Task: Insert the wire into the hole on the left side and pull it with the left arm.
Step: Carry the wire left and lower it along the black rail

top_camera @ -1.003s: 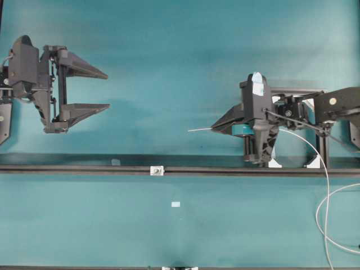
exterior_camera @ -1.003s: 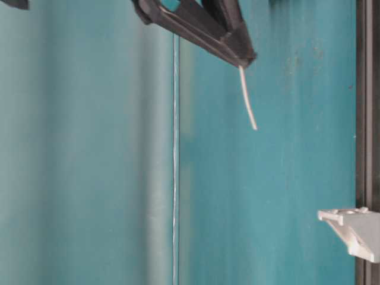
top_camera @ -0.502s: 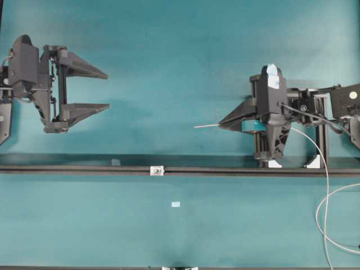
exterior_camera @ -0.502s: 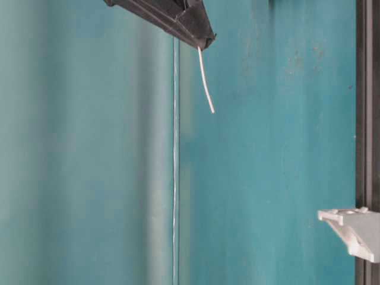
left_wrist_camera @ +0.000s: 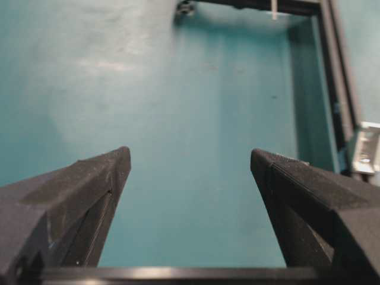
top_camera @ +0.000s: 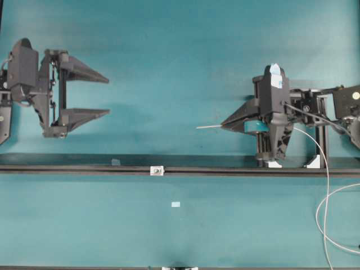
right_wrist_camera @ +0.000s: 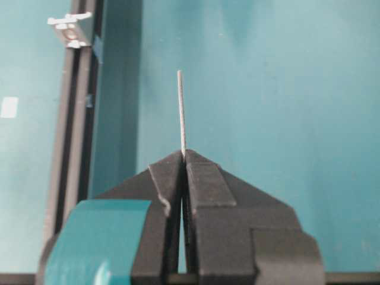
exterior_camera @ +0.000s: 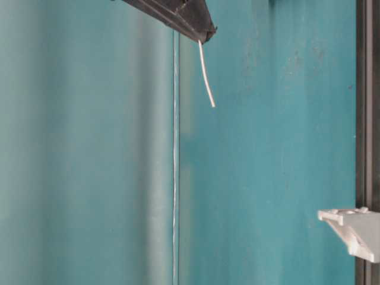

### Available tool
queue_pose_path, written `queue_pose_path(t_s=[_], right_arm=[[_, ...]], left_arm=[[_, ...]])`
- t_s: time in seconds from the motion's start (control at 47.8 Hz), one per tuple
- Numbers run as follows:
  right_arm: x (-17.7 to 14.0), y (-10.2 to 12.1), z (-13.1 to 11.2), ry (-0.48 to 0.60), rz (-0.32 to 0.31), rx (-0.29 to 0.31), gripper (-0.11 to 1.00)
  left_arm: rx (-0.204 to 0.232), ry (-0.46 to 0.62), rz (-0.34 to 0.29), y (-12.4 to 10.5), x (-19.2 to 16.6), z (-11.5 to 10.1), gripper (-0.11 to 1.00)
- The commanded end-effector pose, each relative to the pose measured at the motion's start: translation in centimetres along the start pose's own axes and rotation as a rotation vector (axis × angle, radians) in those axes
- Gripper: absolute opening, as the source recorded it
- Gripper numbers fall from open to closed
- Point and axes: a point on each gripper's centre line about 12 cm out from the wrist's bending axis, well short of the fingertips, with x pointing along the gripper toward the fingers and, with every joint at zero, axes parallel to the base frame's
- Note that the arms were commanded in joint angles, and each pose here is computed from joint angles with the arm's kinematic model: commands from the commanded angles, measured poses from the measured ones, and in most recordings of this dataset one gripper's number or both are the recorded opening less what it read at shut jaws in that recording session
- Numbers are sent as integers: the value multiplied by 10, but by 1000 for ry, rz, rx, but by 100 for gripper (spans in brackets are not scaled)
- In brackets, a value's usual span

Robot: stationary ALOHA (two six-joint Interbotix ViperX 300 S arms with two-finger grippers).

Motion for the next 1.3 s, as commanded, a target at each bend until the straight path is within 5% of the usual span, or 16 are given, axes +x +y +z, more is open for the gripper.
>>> queue_pose_path(t_s=[0.0,0.46,0.962,1.275], right_arm=[[-6,7,8,-45,25,8,5],[-14,24,-15,-168,108,56,5],[31,41,-37,-183,127,40,5],[42,58,-48,-220,33,27,5]], left_arm=[[2,-36,-15,-4,1,7,61],[-6,-3,-57,-17,20,-14,61],[26,55,-131,-44,63,-44,61],[-34,55,-188,-62,59,-50,61]])
